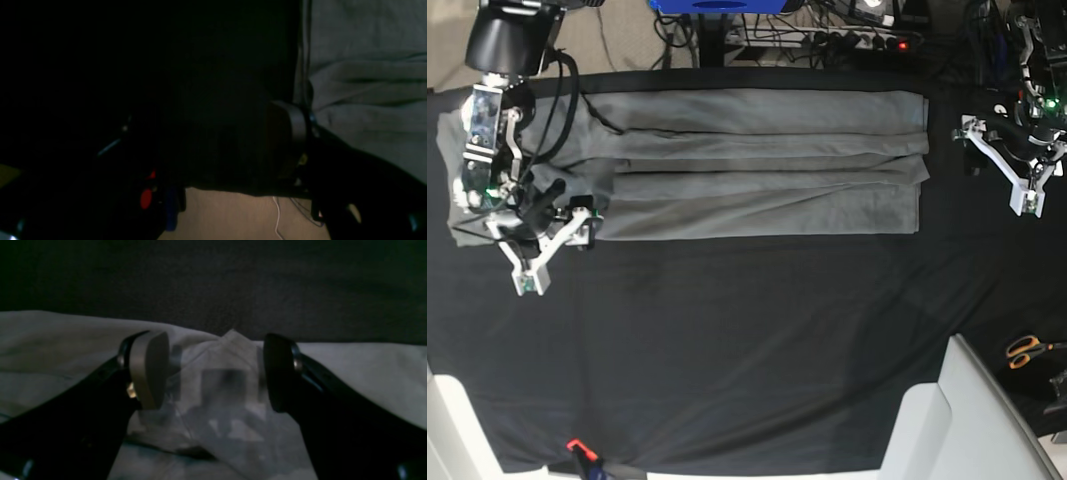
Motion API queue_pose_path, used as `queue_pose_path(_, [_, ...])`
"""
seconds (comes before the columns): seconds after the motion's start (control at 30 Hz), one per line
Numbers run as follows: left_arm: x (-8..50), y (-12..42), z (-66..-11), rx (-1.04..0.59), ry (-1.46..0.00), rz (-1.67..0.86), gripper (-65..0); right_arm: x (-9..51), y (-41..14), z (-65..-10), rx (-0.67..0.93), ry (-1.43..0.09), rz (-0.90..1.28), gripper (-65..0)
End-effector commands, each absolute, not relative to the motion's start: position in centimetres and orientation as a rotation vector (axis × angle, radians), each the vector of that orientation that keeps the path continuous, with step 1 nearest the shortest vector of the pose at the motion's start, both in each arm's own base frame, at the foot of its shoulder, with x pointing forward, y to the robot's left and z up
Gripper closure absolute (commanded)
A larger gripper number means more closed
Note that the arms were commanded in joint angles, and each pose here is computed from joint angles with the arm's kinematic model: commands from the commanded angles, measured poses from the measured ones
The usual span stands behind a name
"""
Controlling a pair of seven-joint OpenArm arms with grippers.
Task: Fold the T-shirt properly
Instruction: 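Grasp the folded shirt's end with the right gripper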
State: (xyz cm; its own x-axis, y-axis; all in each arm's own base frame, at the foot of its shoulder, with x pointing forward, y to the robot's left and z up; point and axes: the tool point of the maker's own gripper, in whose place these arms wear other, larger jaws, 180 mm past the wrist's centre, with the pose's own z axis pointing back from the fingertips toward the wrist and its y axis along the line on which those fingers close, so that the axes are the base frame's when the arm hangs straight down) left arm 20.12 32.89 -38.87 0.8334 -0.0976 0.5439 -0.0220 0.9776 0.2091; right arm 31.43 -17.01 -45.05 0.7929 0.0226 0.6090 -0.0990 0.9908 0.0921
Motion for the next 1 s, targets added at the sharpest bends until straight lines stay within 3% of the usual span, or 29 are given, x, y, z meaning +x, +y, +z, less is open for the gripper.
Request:
queue_pose_path(0.0, [20.8, 33.4, -37.8, 0.233, -0.619, -0.049, -47.2, 32.9, -17.5, -43.9, 0.116, -0.708, 0.068, -41.9])
queue_pose_path(0.27, [20.8, 33.4, -37.9, 0.232, -0.617, -0.049, -47.2, 32.7, -18.2, -46.2, 0.130, -0.677, 0.045, -40.5])
queue_pose_path(0.33, [20.8, 33.3, -37.9, 0.230, -0.616, -0.051, -47.2, 32.6, -18.5, -46.4, 0.126, -0.671, 0.045, -32.4])
queue_pose_path(0.47, [20.5, 33.5, -38.5, 0.227, -0.599, -0.043, -47.2, 32.6, -18.4, -46.4, 0.127, -0.671, 0.045, -10.4])
queue_pose_path(0.53, [20.1, 33.7, -39.0, 0.225, -0.583, -0.034, -47.2, 32.6, -18.4, -46.4, 0.127, -0.670, 0.045, -4.1])
queue_pose_path(0.97, [19.7, 34.0, -39.7, 0.222, -0.562, -0.020, -47.1, 32.0, -18.6, -44.5, 0.096, -0.689, 0.067, -3.3])
